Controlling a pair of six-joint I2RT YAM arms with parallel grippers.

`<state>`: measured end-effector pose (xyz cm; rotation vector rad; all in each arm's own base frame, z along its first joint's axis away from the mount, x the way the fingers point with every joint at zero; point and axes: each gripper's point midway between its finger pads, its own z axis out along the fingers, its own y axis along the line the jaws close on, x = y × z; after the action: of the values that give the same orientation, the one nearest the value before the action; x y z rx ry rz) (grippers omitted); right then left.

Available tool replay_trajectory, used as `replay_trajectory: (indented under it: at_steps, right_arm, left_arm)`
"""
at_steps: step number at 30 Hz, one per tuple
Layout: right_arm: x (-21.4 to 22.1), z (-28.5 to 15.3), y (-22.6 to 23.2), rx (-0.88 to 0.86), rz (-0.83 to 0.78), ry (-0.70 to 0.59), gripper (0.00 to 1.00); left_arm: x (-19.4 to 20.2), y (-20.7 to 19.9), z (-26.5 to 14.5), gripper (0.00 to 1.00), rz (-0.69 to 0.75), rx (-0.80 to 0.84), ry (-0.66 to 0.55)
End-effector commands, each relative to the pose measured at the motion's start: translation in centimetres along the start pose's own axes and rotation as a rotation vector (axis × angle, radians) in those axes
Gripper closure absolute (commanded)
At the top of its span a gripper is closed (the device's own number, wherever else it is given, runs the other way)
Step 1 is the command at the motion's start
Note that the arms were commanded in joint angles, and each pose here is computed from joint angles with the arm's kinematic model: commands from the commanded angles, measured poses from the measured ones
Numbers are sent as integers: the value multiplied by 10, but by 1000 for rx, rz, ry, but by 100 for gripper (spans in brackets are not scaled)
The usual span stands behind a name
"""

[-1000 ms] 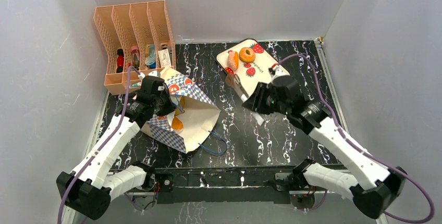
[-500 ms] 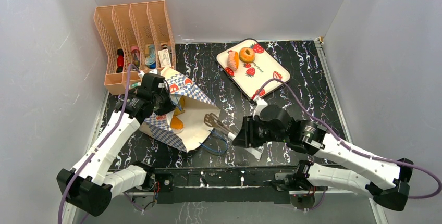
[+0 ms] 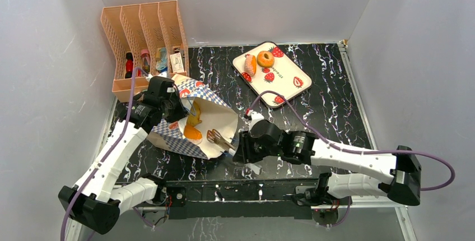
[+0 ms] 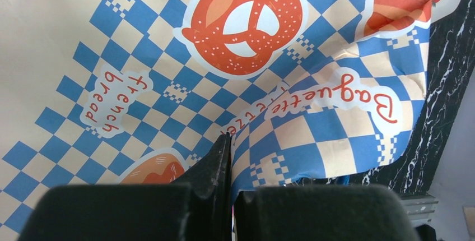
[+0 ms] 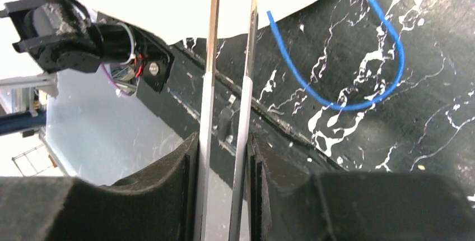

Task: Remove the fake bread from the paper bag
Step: Pick up the fake bread from the paper bag.

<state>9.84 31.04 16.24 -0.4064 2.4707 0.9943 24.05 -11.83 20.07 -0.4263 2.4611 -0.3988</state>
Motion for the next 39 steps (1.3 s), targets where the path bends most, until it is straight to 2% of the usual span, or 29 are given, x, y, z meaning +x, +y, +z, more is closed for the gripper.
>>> replay_trajectory:
  at_steps: [1, 8, 27, 39]
  right_arm:
    - [-52, 4, 37, -91, 10, -187, 73]
    - [-66, 13, 32, -60, 76, -259, 72]
    - [-70, 69, 17, -111, 122, -175, 65]
    - [-79, 89, 8, -133, 128, -149, 64]
  left_arm:
    - [2, -7, -20, 100, -15, 62, 6]
    - [0, -9, -26, 100, 21, 71, 9]
    - [1, -20, -30, 100, 56, 121, 40]
    - [7, -19, -36, 100, 79, 136, 57]
